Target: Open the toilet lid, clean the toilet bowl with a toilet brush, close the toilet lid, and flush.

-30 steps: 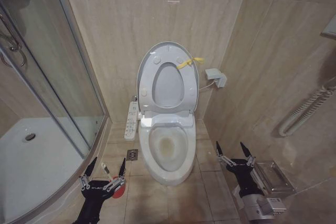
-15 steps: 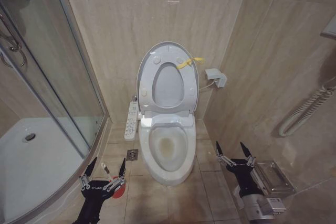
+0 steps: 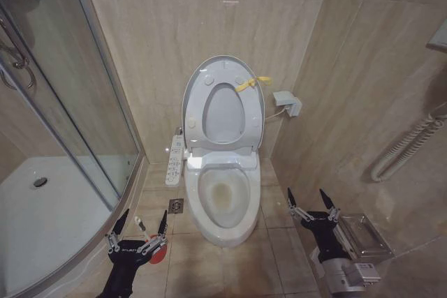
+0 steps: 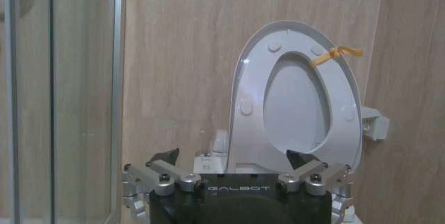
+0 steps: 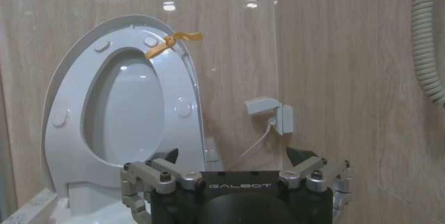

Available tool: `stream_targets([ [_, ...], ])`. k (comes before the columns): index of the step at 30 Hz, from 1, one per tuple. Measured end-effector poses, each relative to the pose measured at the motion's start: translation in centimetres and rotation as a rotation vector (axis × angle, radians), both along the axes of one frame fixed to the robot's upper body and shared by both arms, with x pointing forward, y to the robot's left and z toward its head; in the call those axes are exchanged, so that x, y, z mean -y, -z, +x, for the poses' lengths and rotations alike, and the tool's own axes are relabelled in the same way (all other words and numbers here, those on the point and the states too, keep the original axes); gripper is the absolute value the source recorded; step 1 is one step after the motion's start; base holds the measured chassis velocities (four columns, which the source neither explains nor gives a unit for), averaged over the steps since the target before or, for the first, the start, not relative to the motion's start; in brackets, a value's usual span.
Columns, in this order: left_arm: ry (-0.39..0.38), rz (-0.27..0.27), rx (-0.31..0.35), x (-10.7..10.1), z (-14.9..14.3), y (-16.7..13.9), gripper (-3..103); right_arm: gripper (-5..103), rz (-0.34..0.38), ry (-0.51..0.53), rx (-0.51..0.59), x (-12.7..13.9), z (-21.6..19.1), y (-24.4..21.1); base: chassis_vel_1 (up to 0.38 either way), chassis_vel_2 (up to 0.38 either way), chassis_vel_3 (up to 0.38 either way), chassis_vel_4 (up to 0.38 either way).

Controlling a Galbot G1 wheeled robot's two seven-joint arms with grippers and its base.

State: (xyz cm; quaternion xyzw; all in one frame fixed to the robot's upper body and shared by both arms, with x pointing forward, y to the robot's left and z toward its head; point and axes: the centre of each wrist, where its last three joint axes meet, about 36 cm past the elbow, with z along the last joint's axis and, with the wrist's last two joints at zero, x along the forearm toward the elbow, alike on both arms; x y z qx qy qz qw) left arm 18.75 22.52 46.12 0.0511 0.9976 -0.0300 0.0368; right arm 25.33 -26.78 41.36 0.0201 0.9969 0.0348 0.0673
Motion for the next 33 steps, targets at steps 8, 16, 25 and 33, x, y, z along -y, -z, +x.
stream_targets([
  [8,0.000,0.000,0.000,0.0,0.0,0.0,100,100,0.000,0.000,0.000,0.0,0.0,0.0,0.000,0.000,0.000,0.000],
  [16,0.000,0.000,0.000,0.0,0.0,0.0,100,100,0.002,-0.010,-0.008,0.6,0.6,-1.5,0.000,0.000,0.000,0.000],
  [25,0.000,0.000,0.000,0.0,0.0,0.0,100,100,0.003,-0.065,-0.043,2.2,2.5,-8.3,0.000,0.000,0.000,0.000],
  [33,0.000,0.000,0.000,0.0,0.0,0.0,100,100,-0.017,-0.137,-0.070,2.5,3.1,-13.7,0.000,0.000,0.000,0.000],
])
